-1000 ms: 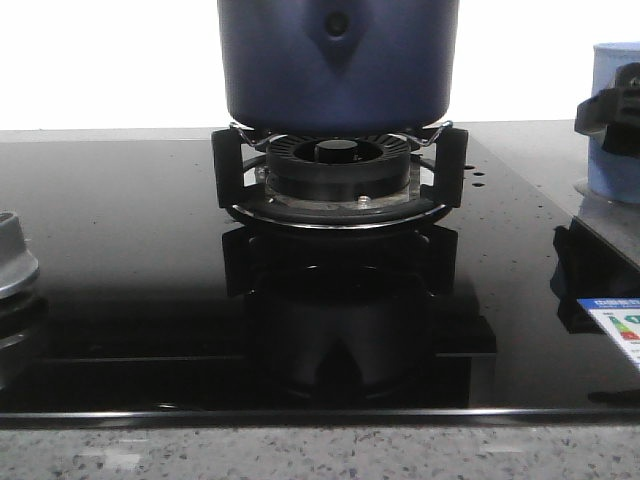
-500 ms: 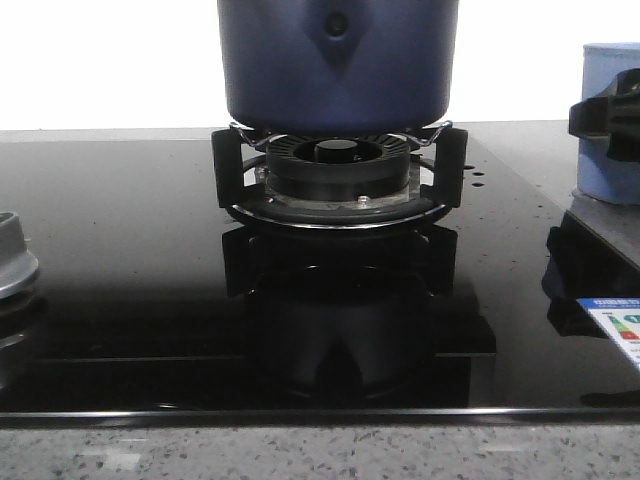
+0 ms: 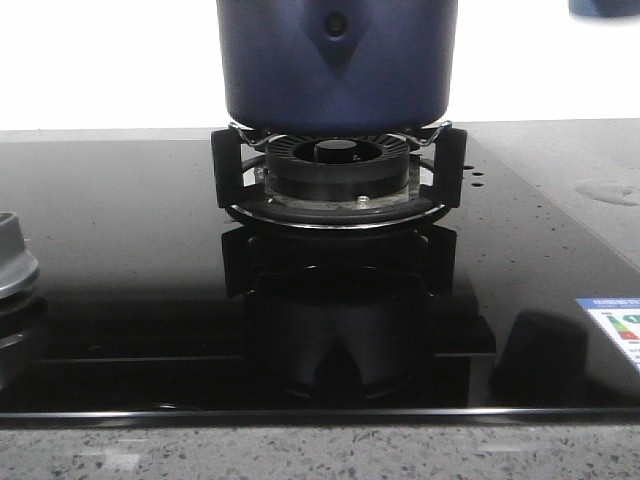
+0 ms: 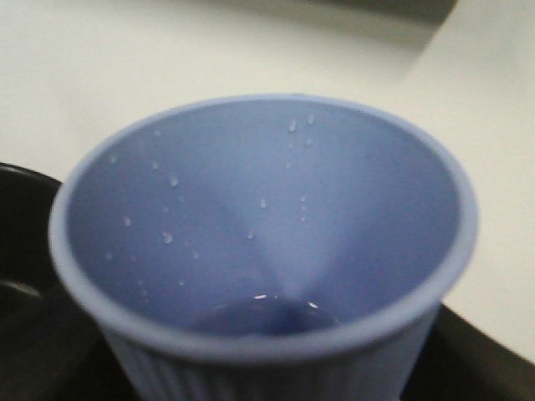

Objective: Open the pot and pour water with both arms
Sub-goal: 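Carry the cup over the open pot with the right gripper, then tilt the cup with the right gripper to pour water into the pot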

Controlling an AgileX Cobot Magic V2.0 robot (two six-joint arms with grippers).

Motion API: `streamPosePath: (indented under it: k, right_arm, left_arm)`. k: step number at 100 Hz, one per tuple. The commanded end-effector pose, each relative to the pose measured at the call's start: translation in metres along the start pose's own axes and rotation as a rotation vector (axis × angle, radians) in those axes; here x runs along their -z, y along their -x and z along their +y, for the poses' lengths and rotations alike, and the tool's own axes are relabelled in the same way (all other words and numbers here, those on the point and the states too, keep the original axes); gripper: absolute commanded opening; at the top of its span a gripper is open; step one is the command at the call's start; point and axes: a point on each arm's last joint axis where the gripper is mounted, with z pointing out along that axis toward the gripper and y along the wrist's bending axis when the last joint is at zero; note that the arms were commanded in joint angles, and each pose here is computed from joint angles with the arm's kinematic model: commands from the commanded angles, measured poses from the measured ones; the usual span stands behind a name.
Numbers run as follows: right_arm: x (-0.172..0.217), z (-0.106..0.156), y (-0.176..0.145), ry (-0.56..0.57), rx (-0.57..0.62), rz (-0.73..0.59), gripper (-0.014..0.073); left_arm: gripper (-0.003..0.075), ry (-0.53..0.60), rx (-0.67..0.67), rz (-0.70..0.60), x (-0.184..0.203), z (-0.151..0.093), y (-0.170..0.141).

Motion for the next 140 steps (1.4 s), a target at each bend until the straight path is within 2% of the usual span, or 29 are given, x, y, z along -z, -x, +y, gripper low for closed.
streamPosePath:
  k: [1,15,34,60,72,92,112,140]
  right_arm:
    - [-0.001,-0.001,0.046,0.018,0.064,-0.129,0.0279]
    - [-0.010,0.012,0.074,0.092,0.160,-0.117,0.0279]
    - [-0.026,0.032,0.094,0.179,0.330,-0.096,0.0279]
    - [-0.048,0.040,0.100,0.210,0.533,-0.073,0.0279]
    - [-0.057,0.040,0.100,0.216,0.667,-0.068,0.0279]
    - [-0.070,0.043,0.095,0.230,0.802,-0.054,0.0279]
    - [-0.076,0.045,0.084,0.258,1.026,-0.031,0.0279]
    - [-0.086,0.043,0.089,0.238,1.081,-0.031,0.0279]
  left_arm:
    - [0.0294,-0.001,0.033,-0.097,0.005,-0.003,0.019]
    - [0.0294,-0.001,0.033,-0.097,0.005,-0.003,0.019]
    - [0.0294,-0.001,0.033,-0.097,0.005,-0.003,0.019]
    - [0.0294,-0.004,0.033,-0.097,0.005,-0.003,0.019]
    - [0.0294,-0.010,0.033,-0.097,0.005,-0.004,0.019]
    - [0.0294,-0.012,0.033,-0.097,0.005,-0.004,0.019]
    - [0.0294,-0.013,0.033,-0.097,0.005,-0.004,0.019]
    - [0.0294,-0.034,0.032,-0.097,0.005,-0.006,0.019]
